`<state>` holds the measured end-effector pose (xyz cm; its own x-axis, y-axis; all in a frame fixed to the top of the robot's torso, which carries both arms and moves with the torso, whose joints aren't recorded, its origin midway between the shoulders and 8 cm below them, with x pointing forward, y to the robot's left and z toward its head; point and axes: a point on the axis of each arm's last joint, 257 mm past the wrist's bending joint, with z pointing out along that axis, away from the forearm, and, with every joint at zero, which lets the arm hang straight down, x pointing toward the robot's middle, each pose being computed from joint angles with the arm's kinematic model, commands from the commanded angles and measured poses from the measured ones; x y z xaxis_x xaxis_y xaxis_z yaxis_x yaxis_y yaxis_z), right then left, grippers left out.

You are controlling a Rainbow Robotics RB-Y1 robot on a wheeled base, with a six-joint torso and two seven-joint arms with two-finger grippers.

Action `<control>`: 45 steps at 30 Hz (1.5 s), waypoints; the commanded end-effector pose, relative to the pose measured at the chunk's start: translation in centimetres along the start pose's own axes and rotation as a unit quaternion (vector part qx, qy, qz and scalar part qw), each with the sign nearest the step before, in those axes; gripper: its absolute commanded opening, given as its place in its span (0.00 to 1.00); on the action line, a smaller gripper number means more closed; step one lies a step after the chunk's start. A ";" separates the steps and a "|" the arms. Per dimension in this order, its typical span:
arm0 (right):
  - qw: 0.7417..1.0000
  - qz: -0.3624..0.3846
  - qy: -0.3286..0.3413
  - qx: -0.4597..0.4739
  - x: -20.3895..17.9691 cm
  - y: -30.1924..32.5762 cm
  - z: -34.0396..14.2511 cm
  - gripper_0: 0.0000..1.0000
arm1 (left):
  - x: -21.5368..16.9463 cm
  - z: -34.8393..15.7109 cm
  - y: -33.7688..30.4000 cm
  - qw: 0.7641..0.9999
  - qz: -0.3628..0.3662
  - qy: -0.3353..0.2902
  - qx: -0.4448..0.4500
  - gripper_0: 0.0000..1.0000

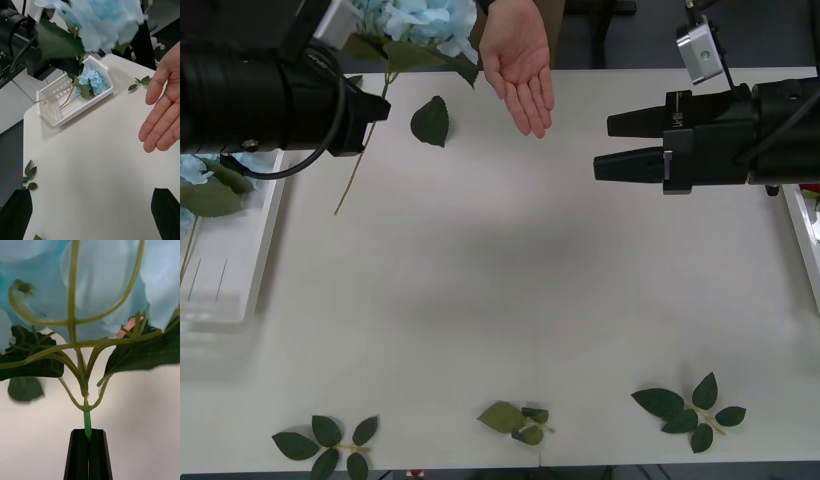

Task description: Place the red flowers into the right box and the blue flowers into the left box. If a person shows an open palm, hand one flower to the person first, then continue sorting.

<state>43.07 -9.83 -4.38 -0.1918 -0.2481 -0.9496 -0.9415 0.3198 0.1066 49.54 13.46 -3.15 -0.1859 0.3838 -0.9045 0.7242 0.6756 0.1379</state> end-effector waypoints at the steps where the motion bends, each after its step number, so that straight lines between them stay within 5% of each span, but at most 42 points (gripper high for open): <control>1: 1.000 -0.006 0.002 0.006 0.6 -1.4 -1.8 0.92 | -4.0 1.0 -3.8 0.987 -0.021 -0.147 0.065 0.00; 4: 1.000 -0.016 0.000 0.011 0.7 -2.0 -2.0 0.92 | -7.0 1.6 -5.0 0.966 0.028 -0.244 0.078 0.00; 10: 1.000 -0.018 -0.001 0.016 0.8 -2.5 -2.4 0.92 | -9.9 2.7 -7.4 0.936 0.026 -0.340 0.089 0.00; 45: 0.999 -0.017 -0.010 0.026 1.7 -3.1 -3.4 0.92 | -14.6 11.8 -7.3 0.938 -0.011 -0.344 0.043 0.00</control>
<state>44.40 -12.97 -5.93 -0.1836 -0.2210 -0.9578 -0.9350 0.3401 0.1007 55.40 -2.85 1.28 0.1683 -0.1506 -0.9742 0.7816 0.6226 0.0388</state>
